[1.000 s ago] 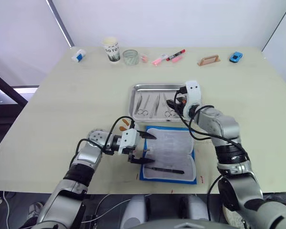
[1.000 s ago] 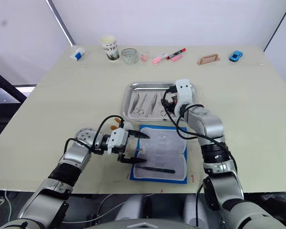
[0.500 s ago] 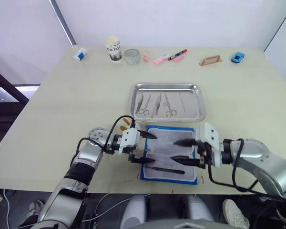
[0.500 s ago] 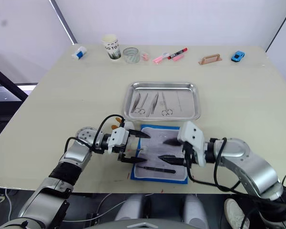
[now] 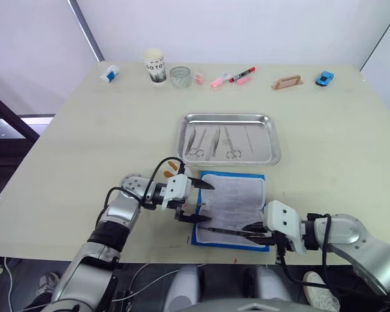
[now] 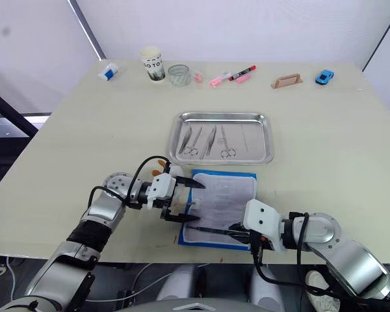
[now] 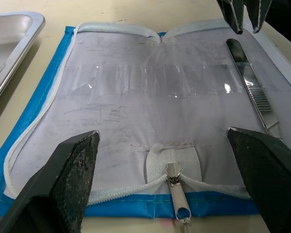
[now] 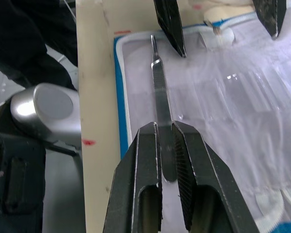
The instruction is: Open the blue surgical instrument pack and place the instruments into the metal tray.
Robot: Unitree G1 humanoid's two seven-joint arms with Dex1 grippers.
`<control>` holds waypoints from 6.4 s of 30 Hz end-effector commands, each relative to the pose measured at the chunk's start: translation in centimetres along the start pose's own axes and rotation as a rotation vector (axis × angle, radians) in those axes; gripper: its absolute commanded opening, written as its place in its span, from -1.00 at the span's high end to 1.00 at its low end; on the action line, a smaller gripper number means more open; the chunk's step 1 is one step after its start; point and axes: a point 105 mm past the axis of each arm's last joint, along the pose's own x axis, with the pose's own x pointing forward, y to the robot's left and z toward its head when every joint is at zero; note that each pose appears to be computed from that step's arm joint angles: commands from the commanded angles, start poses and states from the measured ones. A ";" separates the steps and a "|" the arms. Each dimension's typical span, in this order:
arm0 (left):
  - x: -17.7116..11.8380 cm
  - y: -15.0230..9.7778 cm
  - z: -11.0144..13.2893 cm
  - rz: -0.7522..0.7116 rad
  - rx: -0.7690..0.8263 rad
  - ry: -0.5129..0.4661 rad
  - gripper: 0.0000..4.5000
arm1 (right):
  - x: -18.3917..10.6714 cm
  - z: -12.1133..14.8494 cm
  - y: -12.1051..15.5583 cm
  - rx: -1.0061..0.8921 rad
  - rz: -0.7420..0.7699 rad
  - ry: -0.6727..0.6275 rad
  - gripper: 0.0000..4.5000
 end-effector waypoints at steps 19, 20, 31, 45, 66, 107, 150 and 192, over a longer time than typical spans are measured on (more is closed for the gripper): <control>-0.2 -1.8 -2.9 -0.047 -0.125 0.088 -1.00 | 0.7 -0.6 -0.2 -0.050 -0.020 0.019 0.42; -0.2 -1.8 -2.9 -0.047 -0.125 0.089 -1.00 | 0.7 -0.6 -0.2 -0.050 -0.021 0.019 0.42; -0.1 -1.7 -2.9 -0.046 -0.127 0.088 -1.00 | 1.7 -1.0 -0.4 -0.098 -0.034 0.031 0.42; -0.2 -1.7 -2.9 -0.040 -0.128 0.091 -1.00 | 1.9 -2.3 0.4 -0.070 -0.040 0.055 0.42; -0.4 -1.6 -3.0 -0.037 -0.129 0.095 -1.00 | 2.0 -4.4 0.7 -0.024 -0.031 0.123 0.99; 0.4 -1.5 -2.9 -0.030 -0.122 0.083 -1.00 | -2.5 -1.7 -1.1 -0.137 -0.018 0.246 0.99; 0.5 -1.1 -3.0 -0.015 -0.122 0.079 -1.00 | -7.3 4.2 -7.9 0.006 -0.348 -0.062 0.99; 0.8 -1.4 -2.9 0.021 -0.130 0.063 -1.00 | -0.1 3.5 -21.1 0.649 -0.951 -0.102 -0.30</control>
